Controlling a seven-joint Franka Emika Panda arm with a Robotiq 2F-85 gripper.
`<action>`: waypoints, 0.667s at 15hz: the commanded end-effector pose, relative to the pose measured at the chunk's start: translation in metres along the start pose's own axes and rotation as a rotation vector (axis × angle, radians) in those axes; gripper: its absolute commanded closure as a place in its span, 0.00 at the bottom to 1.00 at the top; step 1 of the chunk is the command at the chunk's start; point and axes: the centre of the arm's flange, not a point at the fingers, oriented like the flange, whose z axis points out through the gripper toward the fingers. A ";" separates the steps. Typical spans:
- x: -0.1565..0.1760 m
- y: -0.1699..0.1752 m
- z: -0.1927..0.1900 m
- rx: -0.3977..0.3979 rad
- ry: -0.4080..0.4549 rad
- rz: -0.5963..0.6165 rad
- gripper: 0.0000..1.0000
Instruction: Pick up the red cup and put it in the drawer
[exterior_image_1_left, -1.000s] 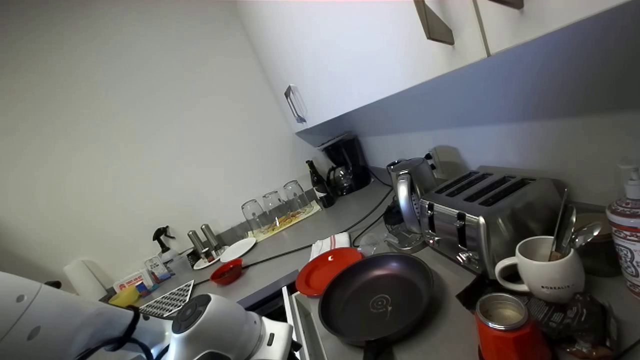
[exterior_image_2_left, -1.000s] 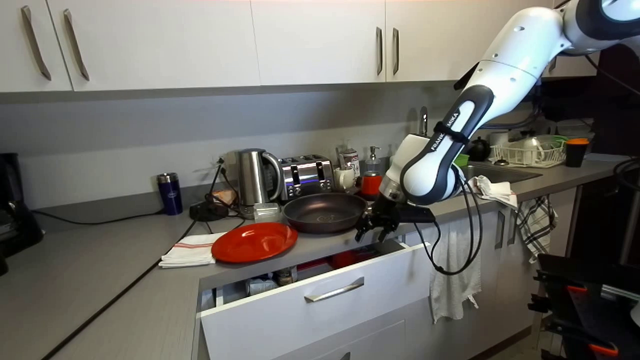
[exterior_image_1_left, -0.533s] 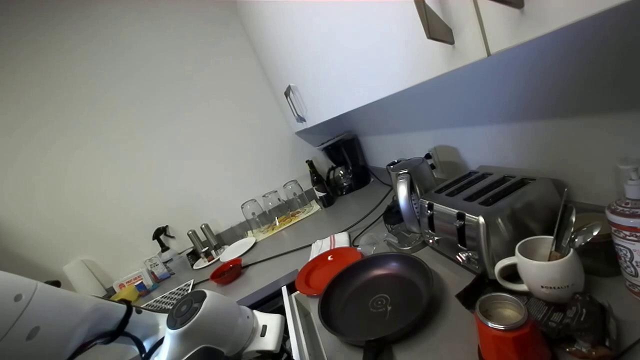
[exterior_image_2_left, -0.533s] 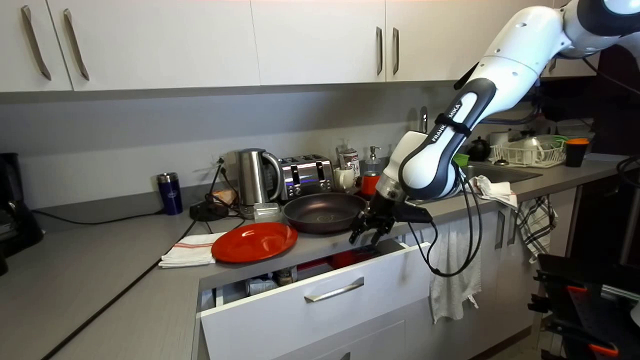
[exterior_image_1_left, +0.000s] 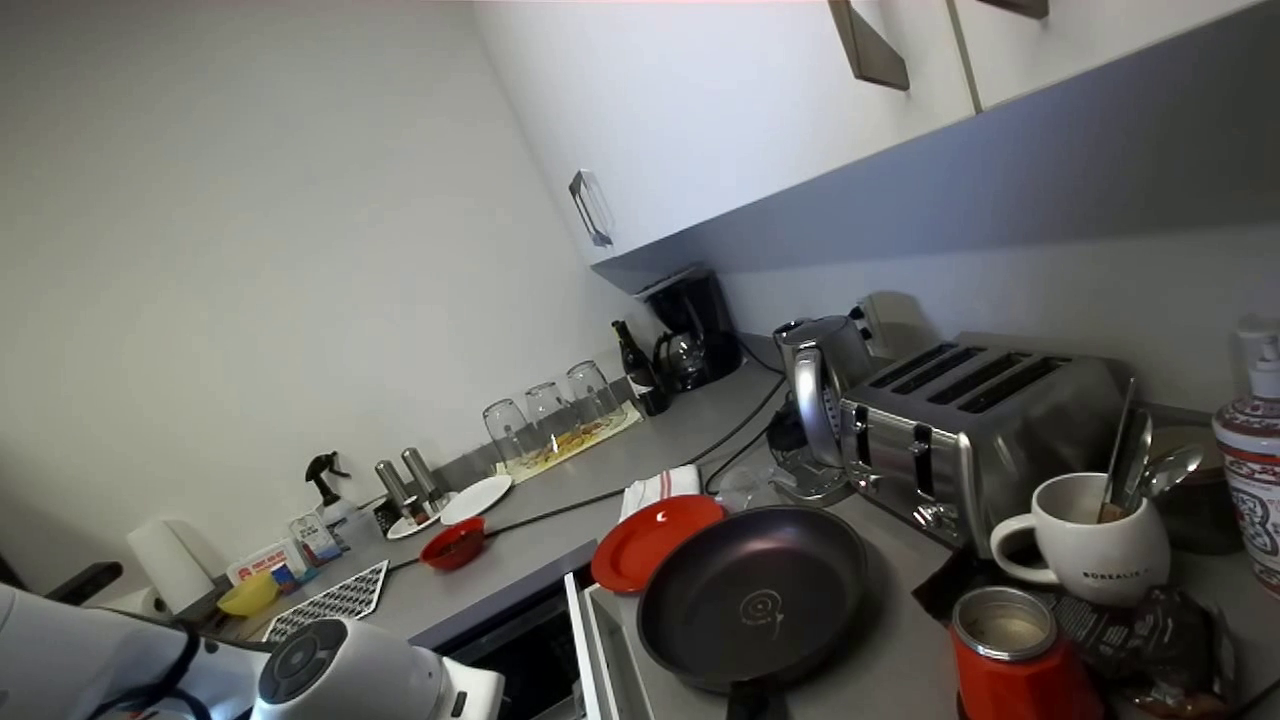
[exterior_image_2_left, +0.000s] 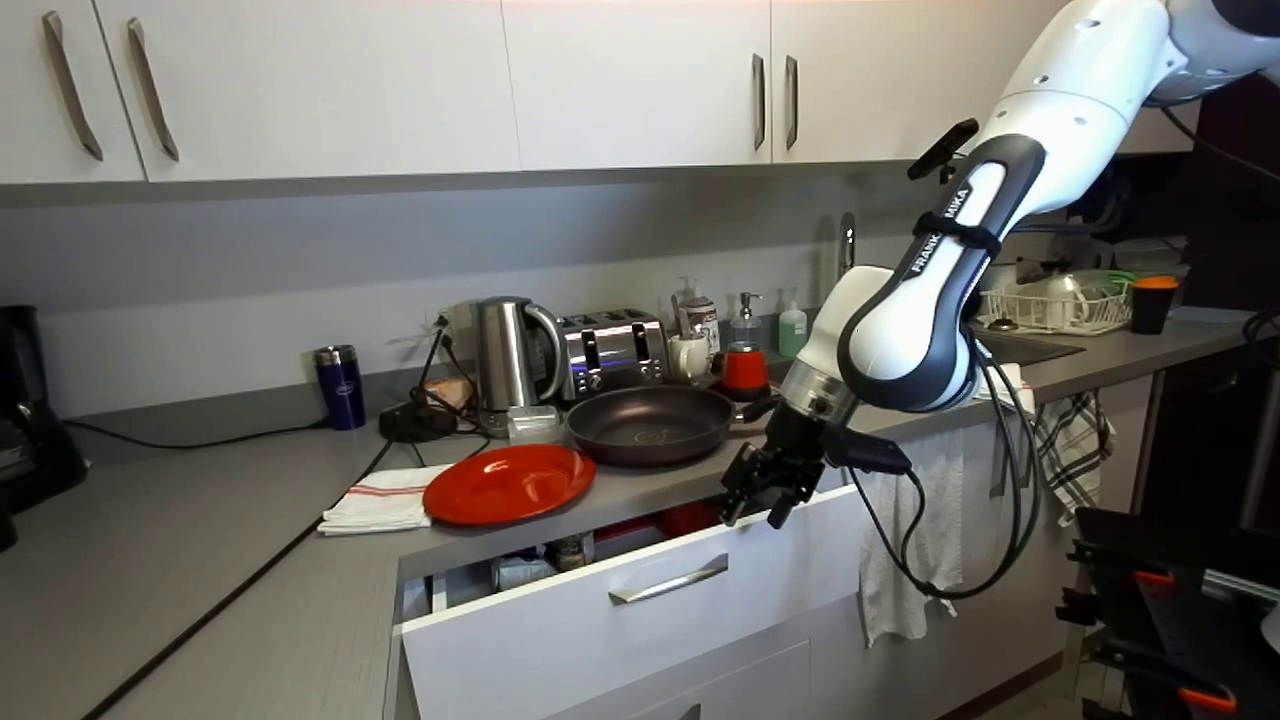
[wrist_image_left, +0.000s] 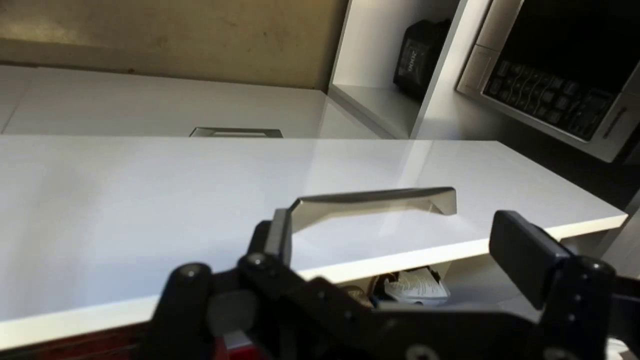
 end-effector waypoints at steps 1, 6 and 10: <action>-0.028 0.032 -0.008 0.007 -0.029 0.057 0.00; -0.031 0.079 0.003 -0.077 -0.063 0.113 0.00; -0.032 0.116 0.007 -0.145 -0.079 0.150 0.00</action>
